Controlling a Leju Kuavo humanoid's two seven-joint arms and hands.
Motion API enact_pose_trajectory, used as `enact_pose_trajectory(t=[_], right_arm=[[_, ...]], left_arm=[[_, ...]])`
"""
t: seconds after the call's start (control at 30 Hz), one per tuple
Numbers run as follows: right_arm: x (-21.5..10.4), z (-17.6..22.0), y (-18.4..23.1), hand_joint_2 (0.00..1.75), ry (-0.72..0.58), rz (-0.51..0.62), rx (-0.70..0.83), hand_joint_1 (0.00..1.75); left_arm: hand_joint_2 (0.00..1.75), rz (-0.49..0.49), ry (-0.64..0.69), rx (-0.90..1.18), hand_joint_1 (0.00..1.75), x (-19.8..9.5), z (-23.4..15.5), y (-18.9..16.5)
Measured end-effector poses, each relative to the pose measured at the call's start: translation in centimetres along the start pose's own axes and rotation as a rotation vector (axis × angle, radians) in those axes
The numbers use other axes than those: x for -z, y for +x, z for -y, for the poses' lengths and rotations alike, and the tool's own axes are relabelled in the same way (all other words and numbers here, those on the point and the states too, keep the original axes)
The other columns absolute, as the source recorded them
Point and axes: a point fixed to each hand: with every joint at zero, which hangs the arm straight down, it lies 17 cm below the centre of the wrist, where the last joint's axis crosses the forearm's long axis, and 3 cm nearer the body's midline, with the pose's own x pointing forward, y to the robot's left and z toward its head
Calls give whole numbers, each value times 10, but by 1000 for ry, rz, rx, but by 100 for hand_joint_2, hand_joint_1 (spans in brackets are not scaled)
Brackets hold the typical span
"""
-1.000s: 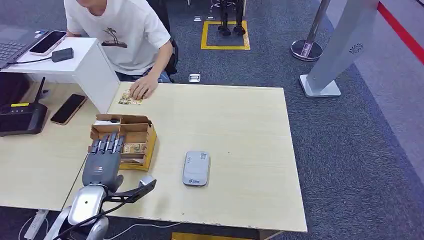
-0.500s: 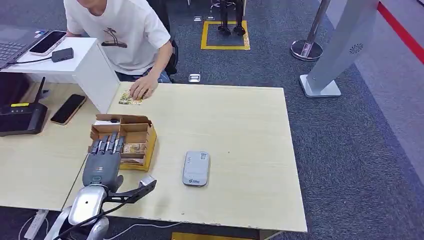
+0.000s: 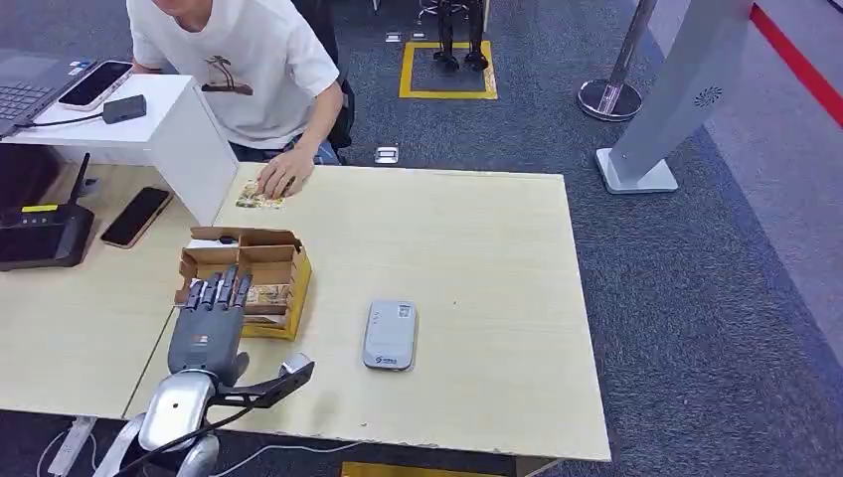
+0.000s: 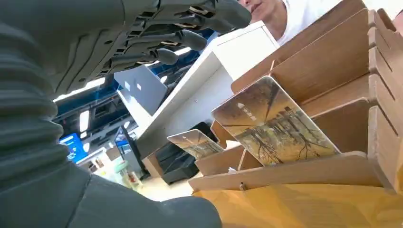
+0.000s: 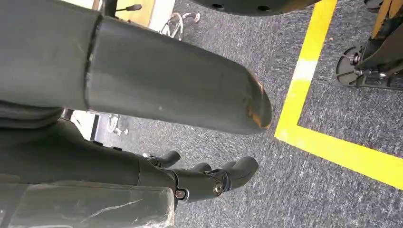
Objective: Pass the card to the sensor for recognition and then transmit it.
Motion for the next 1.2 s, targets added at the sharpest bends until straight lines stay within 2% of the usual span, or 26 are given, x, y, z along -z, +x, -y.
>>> enact_pose_trajectory(t=[0.4, 1.2], right_arm=[[0, 1, -1, 0, -3, -3, 11, 0], [0, 1, -2, 0, -3, -12, 24, 0]], left_arm=[[175, -42, -30, 19, 0, -6, 7, -11], [175, -104, 30, 2, 0, -6, -17, -28]])
